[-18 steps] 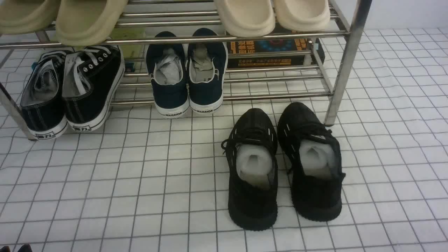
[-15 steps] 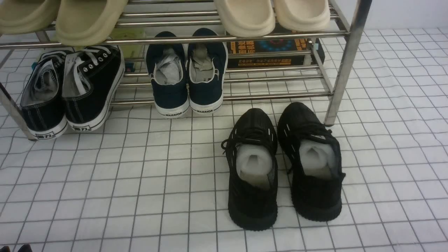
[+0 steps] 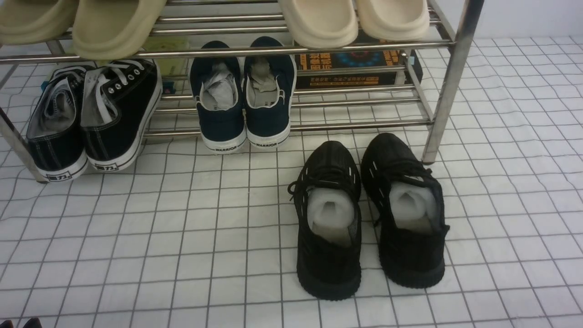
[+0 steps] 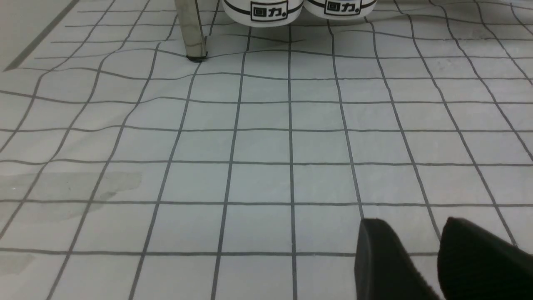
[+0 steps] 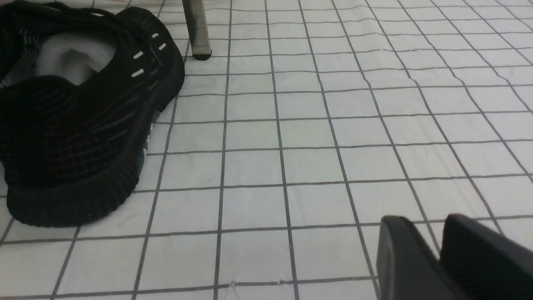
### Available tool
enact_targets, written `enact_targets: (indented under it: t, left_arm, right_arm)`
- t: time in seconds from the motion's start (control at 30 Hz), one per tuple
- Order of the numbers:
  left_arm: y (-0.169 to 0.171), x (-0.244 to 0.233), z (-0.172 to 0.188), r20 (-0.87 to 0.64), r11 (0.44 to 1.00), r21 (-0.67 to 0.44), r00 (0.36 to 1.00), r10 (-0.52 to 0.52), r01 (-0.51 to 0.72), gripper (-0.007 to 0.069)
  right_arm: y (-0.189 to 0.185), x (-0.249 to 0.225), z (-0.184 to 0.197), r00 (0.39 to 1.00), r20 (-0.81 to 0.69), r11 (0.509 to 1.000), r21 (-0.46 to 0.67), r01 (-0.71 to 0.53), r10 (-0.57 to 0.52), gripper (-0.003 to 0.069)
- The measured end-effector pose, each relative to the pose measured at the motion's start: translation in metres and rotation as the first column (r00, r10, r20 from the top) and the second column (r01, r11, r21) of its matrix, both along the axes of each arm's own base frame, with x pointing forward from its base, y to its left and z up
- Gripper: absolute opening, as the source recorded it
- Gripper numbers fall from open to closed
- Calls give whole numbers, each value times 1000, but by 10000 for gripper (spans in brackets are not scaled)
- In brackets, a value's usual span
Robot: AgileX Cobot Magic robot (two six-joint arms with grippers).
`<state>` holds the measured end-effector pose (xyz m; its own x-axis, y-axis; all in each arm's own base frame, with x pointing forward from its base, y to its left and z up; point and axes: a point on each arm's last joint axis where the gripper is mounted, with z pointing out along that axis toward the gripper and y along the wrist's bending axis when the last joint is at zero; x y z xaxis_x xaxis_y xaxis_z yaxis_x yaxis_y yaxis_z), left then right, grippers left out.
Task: Take the shoes off the shelf with your hand from the white checkered tablecloth.
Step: 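Grasp the leftmost shoe on the bottom shelf of the shoe rack with the left gripper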
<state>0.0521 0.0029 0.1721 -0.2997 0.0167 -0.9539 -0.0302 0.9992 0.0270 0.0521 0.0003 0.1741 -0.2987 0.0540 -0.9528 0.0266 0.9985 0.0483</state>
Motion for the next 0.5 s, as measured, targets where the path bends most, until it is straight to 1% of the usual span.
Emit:
enact_targets:
  t: [0.37, 0.4, 0.43, 0.47, 0.5]
  left_arm:
    - [0, 0, 0, 1, 1000, 1, 1000, 0, 0, 240]
    - [0, 0, 0, 1, 1000, -24, 1000, 3, -3, 240]
    - [0, 0, 0, 1, 1000, -24, 1000, 3, -3, 240]
    - [-3, 0, 0, 4, 988, -156, 1000, 15, -14, 240]
    - [-4, 0, 0, 4, 972, -232, 1000, 24, -23, 240]
  right_arm:
    - [0, 0, 0, 1000, 0, 1000, 0, 0, 0, 185]
    - [0, 0, 0, 1000, 0, 1000, 1, 0, 0, 188]
    - [0, 0, 0, 1000, 0, 1000, 1, 0, 0, 188]
    - [0, 0, 0, 1000, 0, 1000, 1, 0, 0, 190]
    - [0, 0, 0, 1000, 0, 1000, 1, 0, 0, 190]
